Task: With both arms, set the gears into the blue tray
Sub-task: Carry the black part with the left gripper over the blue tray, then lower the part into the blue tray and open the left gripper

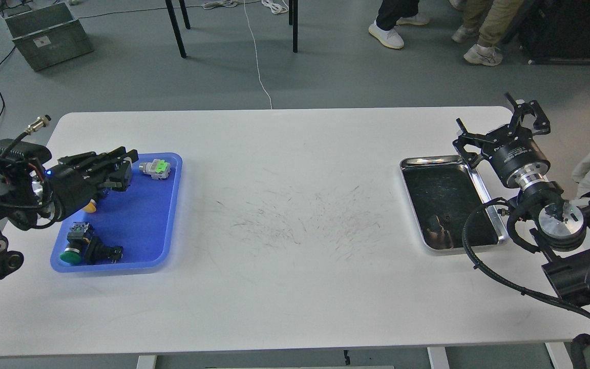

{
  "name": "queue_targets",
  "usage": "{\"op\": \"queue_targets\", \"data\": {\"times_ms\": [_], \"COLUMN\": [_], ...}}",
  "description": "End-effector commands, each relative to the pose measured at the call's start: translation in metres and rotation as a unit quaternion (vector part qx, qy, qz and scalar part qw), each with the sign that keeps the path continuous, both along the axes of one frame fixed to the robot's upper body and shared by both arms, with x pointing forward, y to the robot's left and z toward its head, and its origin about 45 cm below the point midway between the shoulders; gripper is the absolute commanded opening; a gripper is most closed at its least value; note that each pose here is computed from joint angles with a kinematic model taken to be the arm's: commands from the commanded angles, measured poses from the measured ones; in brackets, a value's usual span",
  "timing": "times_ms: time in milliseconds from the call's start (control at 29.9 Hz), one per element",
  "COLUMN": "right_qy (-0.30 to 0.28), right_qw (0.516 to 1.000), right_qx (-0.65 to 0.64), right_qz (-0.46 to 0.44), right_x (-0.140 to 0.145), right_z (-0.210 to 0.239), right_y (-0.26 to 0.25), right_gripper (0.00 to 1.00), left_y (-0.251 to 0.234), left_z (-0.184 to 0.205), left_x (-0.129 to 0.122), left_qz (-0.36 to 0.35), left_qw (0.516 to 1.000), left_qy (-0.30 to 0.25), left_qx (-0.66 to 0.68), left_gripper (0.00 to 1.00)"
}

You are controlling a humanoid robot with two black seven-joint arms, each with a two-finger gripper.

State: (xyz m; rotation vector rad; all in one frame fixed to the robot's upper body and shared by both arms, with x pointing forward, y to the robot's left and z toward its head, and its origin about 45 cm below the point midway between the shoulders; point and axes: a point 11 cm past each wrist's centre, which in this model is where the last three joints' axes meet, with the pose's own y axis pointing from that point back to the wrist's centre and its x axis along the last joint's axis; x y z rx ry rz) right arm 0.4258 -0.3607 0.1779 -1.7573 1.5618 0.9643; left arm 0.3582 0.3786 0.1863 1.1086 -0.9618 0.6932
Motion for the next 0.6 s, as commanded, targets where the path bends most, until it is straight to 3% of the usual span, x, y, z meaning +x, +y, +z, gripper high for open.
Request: {"op": "queue_targets", "data": {"times_ms": [0, 201, 569], "right_qy": [-0.001, 0.0, -0.003], "right_qw": [1.0, 1.0, 1.0], "right_qx": [0.0, -0.001, 0.0], "right_qz": [0.0, -0.001, -0.002], "right_x": [0.0, 0.0, 0.001], "right_z": [0.0, 0.0, 0.002], "right_y": [0.0, -0.001, -0.001], "right_gripper": [0.97, 0.97, 0.97], "left_y": [0.005, 0.006, 0.01], "left_z": [-0.027, -0.061, -0.078], "left_x": [-0.004, -0.012, -0.012], "left_qz": [0.025, 0.052, 0.065], "left_qw": [1.0, 0.998, 0.997], "left_qy": [0.016, 0.036, 0.045], "left_qx": [-0.011, -0.022, -0.016], "left_gripper": [0.08, 0.08, 0.08]}}
